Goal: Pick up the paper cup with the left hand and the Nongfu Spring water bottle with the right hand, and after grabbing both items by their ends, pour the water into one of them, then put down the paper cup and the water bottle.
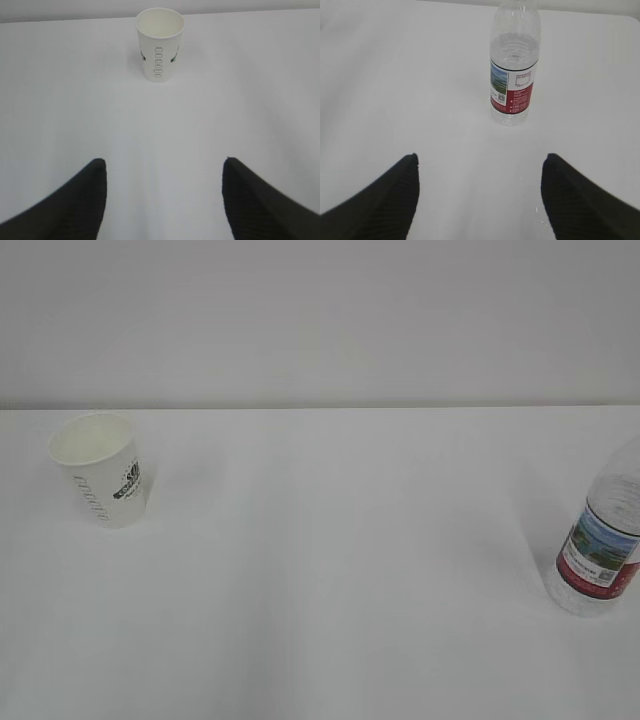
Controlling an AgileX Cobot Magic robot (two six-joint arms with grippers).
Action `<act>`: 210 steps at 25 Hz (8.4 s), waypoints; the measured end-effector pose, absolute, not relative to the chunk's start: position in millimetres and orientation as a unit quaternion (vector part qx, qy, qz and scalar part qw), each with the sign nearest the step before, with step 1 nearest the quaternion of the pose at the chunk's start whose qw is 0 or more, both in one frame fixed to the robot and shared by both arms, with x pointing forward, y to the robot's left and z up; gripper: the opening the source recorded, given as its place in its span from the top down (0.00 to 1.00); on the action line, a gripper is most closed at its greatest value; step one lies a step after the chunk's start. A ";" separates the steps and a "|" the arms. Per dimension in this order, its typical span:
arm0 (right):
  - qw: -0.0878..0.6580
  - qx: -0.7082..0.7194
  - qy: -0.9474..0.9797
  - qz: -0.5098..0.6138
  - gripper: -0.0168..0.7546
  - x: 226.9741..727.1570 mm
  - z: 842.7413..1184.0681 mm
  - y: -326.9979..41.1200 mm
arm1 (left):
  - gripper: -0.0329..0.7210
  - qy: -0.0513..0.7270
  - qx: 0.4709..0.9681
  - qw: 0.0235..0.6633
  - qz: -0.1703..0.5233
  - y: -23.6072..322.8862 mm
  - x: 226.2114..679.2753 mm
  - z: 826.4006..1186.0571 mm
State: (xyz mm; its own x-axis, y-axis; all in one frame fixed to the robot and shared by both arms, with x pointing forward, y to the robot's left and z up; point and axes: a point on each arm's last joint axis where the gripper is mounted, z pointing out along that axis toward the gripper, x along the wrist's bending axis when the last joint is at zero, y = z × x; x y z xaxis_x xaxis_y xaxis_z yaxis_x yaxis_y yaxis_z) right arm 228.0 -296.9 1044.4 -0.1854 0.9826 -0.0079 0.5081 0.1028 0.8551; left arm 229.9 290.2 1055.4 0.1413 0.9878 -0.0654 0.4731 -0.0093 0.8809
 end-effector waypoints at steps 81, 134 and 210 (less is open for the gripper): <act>0.447 0.472 0.625 0.432 0.24 322.5 1095.1 -288.3 | 0.27 0.574 0.651 0.336 0.366 296.1 431.8 1057.4; 0.455 0.454 0.619 0.452 0.24 362.9 1006.5 -280.1 | 0.31 0.473 0.639 0.452 0.404 266.6 446.6 940.0; 0.412 0.527 0.631 0.392 0.24 423.8 929.6 -278.8 | 0.38 0.538 0.638 0.462 0.301 257.8 432.1 883.1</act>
